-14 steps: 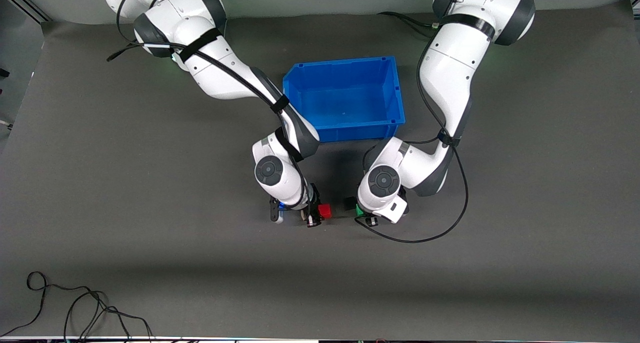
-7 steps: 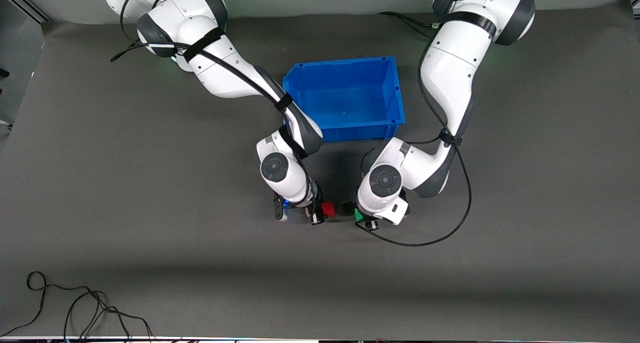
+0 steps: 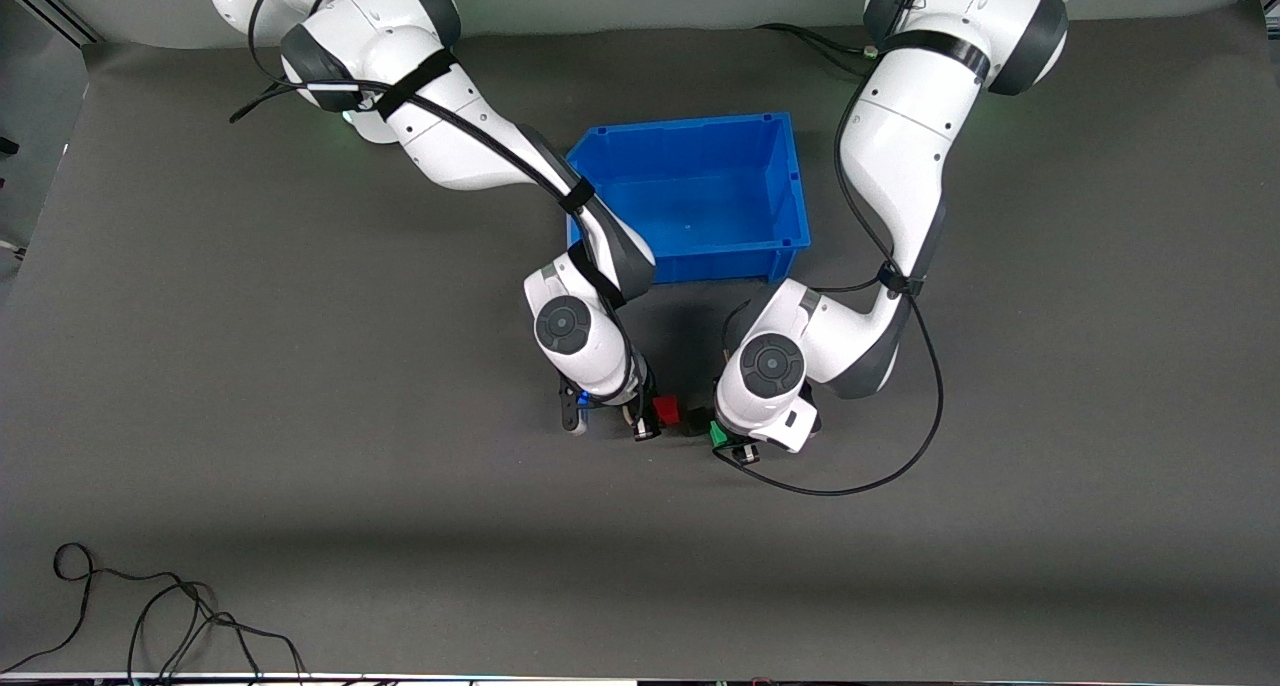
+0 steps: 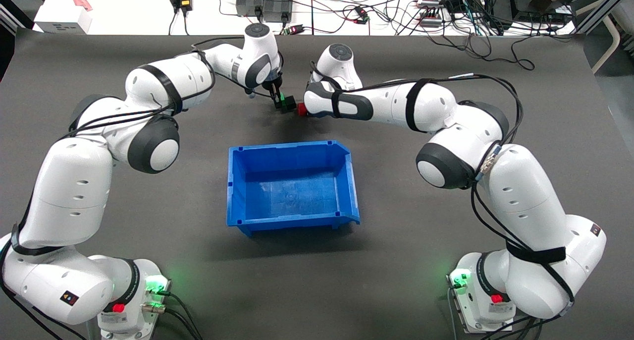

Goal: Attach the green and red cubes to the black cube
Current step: 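Press the red and green cubes against the black cube with both grippers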

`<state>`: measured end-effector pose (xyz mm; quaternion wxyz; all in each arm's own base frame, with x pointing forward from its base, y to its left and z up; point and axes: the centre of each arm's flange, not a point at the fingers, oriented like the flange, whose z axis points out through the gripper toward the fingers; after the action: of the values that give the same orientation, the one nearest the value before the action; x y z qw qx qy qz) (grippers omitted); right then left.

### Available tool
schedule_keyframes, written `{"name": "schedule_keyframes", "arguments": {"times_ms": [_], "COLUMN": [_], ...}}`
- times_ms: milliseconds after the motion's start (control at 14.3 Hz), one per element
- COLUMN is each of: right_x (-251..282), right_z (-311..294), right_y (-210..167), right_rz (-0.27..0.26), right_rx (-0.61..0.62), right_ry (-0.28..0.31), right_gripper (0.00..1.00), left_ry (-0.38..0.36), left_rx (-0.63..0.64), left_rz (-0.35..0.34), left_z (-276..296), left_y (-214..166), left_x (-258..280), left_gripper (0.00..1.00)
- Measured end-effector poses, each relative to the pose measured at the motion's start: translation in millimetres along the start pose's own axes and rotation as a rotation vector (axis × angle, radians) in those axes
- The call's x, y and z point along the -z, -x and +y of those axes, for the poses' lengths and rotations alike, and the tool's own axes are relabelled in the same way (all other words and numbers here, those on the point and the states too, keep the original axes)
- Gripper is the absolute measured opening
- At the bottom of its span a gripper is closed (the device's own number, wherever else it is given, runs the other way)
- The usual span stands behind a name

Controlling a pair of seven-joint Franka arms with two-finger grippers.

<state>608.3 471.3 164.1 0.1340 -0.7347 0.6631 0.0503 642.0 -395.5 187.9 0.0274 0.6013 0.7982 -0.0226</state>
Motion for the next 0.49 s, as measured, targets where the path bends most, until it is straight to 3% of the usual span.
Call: {"name": "schedule_keyframes", "arguments": {"times_ms": [490], "right_x": [-2.7], "right_z": [1.5], "right_y": [5.2], "right_rz": [-0.009], "right_rx": [-0.010], "right_ry": [-0.034], "right_gripper": [0.40], "left_ry": [0.007], "left_rx": [-0.004], "left_rz": [-0.007], "left_z": [-0.7], "left_y": [2.6], "left_x": [0.7], "left_gripper": [0.39]}}
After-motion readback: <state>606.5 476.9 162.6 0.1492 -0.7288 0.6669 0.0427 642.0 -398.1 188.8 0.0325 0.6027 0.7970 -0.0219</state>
